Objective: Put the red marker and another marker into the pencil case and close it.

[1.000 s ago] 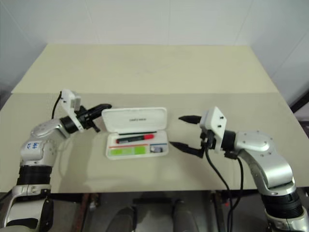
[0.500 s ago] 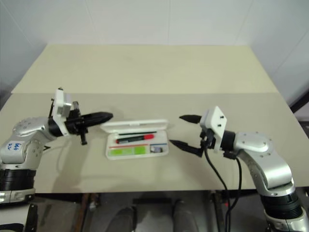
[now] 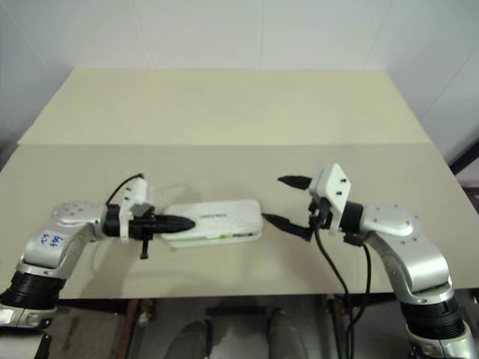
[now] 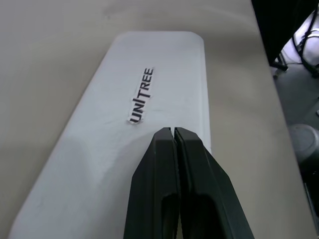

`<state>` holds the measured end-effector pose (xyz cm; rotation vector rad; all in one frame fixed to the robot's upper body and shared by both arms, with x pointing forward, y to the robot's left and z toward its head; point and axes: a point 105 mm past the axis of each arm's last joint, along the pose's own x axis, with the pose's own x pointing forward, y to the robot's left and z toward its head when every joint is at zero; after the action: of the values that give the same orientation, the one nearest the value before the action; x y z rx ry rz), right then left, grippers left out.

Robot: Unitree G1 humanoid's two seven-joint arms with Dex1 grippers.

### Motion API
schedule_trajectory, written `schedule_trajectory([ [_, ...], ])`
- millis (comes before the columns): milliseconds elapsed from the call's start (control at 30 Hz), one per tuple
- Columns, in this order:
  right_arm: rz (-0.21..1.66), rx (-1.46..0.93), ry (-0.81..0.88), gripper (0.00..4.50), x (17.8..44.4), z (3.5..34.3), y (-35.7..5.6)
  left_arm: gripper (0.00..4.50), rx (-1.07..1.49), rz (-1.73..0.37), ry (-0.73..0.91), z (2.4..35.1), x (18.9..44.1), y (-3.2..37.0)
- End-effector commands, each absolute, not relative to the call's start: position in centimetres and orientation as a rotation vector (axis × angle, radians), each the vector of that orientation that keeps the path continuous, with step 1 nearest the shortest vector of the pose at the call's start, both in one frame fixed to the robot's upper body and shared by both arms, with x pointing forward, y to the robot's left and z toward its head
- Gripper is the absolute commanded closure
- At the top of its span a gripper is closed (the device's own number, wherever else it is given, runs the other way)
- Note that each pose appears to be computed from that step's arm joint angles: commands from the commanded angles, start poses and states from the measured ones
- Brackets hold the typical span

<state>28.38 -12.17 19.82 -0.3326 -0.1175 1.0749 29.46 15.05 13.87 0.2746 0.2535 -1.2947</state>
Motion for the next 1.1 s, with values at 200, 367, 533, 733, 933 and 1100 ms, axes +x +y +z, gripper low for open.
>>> schedule_trajectory([
  [200,1.066,-0.355,-0.184,0.00,28.1,20.8,-11.8,4.49,0.316,-1.238,0.330,11.8,29.6,14.5],
  [367,1.064,-0.351,-0.193,0.00,28.2,20.8,-11.7,4.49,0.303,-1.245,0.373,11.3,29.2,14.2],
  [533,1.063,-0.344,-0.193,0.00,28.4,20.7,-11.6,4.49,0.296,-1.226,0.323,12.1,29.4,14.2],
  [733,1.077,-0.343,-0.189,0.00,28.8,20.5,-11.7,4.49,0.245,-1.199,0.075,17.4,29.8,15.9],
  [933,1.041,-0.335,-0.194,0.00,29.2,20.6,-12.7,3.85,0.280,-1.106,-0.069,19.9,29.1,18.8],
  [1100,1.009,-0.342,-0.204,0.00,29.4,20.7,-13.6,2.23,0.267,-1.062,-0.088,19.9,28.3,20.1],
])
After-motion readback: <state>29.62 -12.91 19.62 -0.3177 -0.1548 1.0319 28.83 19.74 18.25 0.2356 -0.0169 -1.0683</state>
